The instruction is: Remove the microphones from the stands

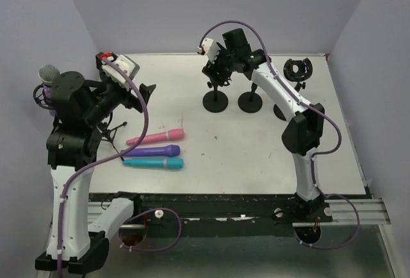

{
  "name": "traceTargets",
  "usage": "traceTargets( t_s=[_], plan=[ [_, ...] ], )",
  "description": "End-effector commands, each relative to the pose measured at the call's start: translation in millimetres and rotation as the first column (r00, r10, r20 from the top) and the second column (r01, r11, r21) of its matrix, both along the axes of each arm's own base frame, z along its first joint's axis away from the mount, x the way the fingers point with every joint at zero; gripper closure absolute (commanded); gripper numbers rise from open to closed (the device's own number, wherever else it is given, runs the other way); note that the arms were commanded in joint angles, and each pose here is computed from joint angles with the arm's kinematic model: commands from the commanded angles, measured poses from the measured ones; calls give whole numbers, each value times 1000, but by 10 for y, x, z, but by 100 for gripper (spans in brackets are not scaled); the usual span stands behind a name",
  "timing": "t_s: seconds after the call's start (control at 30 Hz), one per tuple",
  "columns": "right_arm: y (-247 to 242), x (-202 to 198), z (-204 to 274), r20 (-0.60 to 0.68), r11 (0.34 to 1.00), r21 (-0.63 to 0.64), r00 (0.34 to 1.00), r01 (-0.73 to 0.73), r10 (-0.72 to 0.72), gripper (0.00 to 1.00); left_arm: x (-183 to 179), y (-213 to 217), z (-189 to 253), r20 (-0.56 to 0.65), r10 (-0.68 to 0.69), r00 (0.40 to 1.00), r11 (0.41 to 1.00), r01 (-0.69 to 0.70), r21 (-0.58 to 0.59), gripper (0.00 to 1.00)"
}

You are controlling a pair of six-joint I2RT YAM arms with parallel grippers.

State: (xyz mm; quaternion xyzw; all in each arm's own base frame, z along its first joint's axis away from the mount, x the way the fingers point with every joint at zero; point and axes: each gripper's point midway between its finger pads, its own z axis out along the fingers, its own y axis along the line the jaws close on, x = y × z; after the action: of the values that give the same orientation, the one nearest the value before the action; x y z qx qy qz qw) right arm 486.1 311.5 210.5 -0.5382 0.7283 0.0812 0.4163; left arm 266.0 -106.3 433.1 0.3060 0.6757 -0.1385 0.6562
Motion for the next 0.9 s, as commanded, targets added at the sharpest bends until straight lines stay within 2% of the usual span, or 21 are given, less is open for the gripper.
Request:
traceTargets(
  t_s=[0.0, 0.13, 0.2, 0.27, 0.4, 0.5, 0.7, 0.87],
  plan=[
    [116, -135, 763, 109, 986, 160, 994, -46, 29, 15, -23, 694, 446, 237, 275, 932, 921, -326, 213, 2],
    [197, -194, 954, 117, 972, 222, 992, -72, 47, 14, -132, 1240, 755, 357, 501, 789, 789, -586, 187, 2],
    [221, -200, 986, 116, 968, 240, 992, -76, 49, 14, -267, 1581, 754, 379, 629, 679, 683, -715, 148, 2],
    [242, -195, 973, 105, 966, 250, 993, -73, 47, 14, -368, 1812, 662, 389, 709, 589, 593, -796, 123, 2],
    [285, -210, 959, 81, 961, 265, 995, -79, 59, 14, -479, 2136, 379, 341, 817, 465, 463, -881, 95, 2],
    [325, -237, 971, 62, 955, 283, 995, -88, 73, 14, -443, 2254, 184, 286, 856, 431, 426, -901, 82, 2],
    [334, -265, 985, 49, 951, 299, 996, -83, 72, 14, -308, 2457, 43, 289, 882, 371, 370, -927, 61, 1],
    [310, -294, 1014, 51, 951, 298, 997, -76, 64, 15, -108, 2571, 5, 276, 883, 380, 394, -919, 5, 2]
  ],
)
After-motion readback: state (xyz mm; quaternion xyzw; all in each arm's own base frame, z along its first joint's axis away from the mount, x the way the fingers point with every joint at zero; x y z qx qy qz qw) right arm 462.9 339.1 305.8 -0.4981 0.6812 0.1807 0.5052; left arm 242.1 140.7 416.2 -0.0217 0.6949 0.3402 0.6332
